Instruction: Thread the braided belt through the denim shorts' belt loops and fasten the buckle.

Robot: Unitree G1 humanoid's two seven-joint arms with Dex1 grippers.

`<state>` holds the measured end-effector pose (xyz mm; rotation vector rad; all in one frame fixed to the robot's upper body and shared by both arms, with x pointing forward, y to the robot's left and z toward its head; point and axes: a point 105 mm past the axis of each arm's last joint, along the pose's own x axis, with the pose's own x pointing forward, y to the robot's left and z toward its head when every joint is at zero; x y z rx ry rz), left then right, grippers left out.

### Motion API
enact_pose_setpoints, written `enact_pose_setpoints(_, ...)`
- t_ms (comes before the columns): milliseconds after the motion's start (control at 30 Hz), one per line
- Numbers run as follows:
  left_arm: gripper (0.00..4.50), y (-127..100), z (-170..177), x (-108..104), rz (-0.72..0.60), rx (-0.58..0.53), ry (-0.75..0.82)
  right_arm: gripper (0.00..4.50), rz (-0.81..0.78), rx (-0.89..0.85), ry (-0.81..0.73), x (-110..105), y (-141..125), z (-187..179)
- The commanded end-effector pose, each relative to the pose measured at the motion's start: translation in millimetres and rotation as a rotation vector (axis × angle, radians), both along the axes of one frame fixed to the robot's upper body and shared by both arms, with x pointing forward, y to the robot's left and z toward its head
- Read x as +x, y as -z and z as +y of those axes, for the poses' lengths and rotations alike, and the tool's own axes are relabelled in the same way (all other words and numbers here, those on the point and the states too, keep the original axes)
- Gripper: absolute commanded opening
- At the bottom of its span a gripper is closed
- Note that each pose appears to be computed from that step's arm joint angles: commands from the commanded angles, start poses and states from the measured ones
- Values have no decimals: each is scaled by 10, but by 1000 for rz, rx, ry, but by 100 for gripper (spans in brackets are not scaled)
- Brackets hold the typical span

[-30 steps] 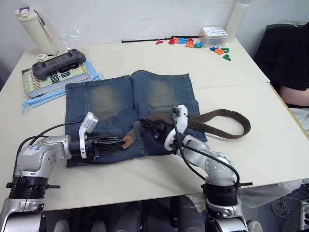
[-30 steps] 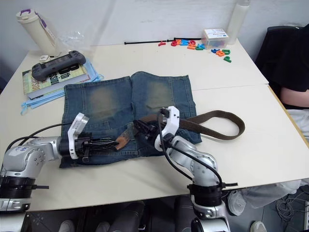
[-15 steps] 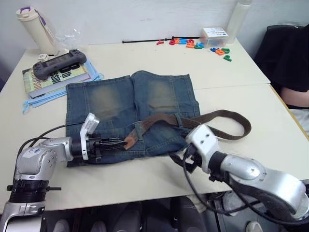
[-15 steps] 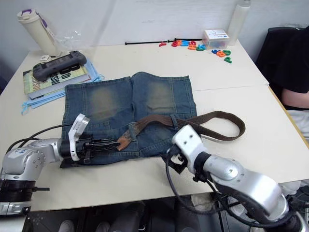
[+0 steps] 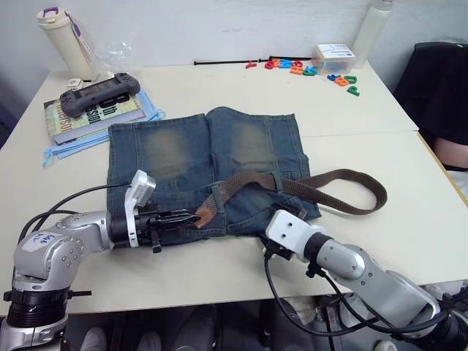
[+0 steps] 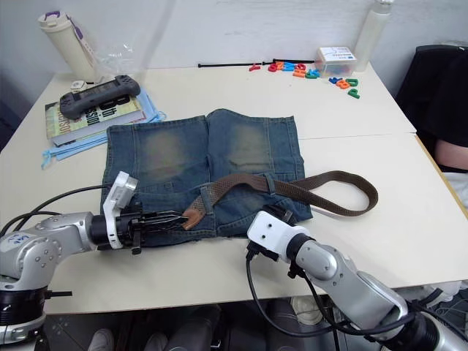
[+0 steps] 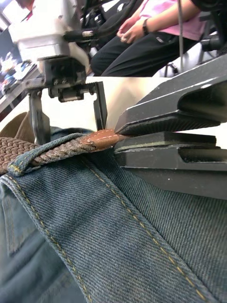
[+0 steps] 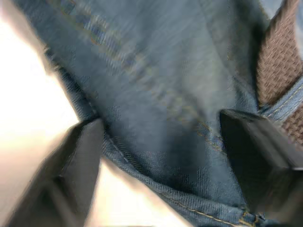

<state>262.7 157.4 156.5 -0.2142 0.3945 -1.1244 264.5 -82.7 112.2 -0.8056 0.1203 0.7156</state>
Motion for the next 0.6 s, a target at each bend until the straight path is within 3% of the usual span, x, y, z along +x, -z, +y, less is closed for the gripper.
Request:
enact_pose_setpoints(33,0,-117,119,-17,-45,6,-36,202,-11,-57,41,52,86,-112)
enact_pose_setpoints(167,0,-37,167,-36,-28,30,-52,7,-44,-41,59,91,29,-114)
enact_pose_setpoints(333,0,-37,163,-12,-24,13,-61,2,-100,-64,72,134,-70,-179)
enact_pose_setpoints(600,0,-108,147,80,-46,7,-49,2,-164,-201,127,219,-208,-692)
